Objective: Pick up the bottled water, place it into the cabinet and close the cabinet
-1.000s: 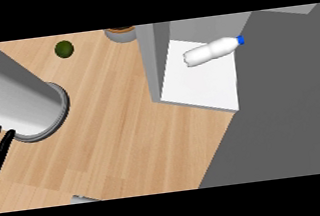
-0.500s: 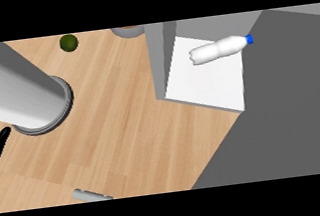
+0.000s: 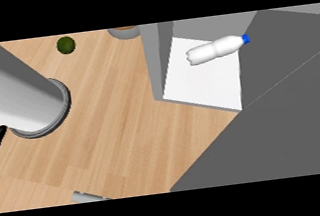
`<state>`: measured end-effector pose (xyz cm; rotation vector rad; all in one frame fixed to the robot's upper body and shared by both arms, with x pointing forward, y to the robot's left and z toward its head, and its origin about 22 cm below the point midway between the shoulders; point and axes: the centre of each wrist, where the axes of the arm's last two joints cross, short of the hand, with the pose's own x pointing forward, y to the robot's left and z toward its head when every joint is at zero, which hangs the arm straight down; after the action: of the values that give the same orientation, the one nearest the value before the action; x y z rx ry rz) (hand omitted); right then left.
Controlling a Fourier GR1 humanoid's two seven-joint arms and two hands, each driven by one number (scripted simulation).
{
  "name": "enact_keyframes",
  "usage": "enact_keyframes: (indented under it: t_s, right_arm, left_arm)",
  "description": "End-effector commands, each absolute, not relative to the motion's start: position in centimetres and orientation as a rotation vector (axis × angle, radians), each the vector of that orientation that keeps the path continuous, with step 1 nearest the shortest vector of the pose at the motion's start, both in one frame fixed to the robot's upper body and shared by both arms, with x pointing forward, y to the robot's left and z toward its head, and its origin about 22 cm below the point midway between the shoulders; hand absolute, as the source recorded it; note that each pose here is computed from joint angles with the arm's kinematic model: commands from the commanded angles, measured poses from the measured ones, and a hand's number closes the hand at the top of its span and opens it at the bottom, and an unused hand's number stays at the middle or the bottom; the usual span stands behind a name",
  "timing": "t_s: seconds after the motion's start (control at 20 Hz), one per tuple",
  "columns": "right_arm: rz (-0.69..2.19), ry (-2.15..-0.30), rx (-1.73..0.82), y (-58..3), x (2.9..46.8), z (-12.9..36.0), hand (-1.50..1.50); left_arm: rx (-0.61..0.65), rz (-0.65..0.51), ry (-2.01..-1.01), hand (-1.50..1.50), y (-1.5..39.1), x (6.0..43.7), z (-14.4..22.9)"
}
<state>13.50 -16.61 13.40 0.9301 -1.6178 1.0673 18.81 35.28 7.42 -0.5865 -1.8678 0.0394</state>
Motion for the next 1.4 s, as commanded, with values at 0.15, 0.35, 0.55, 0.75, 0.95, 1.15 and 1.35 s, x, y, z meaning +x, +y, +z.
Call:
enact_keyframes:
  t_s: [0.15,0.35,0.55,0.75,0.95,1.15,1.35]
  right_arm:
    - [1.111,-1.574,0.697,-14.7,18.0,13.8,1.5]
    - [1.093,-1.532,0.635,-13.1,20.8,14.1,1.5]
    - [1.072,-1.491,0.605,-10.9,23.2,14.6,1.5]
    - [1.033,-1.461,0.577,-7.8,26.1,16.0,1.5]
    - [0.933,-1.479,0.48,-6.2,29.7,17.3,1.5]
    - [0.8,-1.542,0.362,-5.1,32.7,19.2,1.5]
    - [0.646,-1.566,0.292,-4.9,35.4,19.5,1.5]
  left_arm:
    - [-0.568,0.054,-1.859,-1.5,35.9,18.8,7.2]
    - [-0.567,0.068,-1.852,-1.5,36.1,18.9,7.1]
    - [-0.561,0.079,-1.851,-1.5,36.4,18.7,6.8]
    - [-0.57,0.084,-1.851,-1.5,36.4,18.9,6.8]
    - [-0.559,0.099,-1.845,-1.5,37.1,18.5,6.2]
    - [-0.522,0.11,-1.855,-1.5,38.0,18.5,6.3]
    - [-0.555,0.092,-1.857,-1.5,37.7,18.3,6.3]
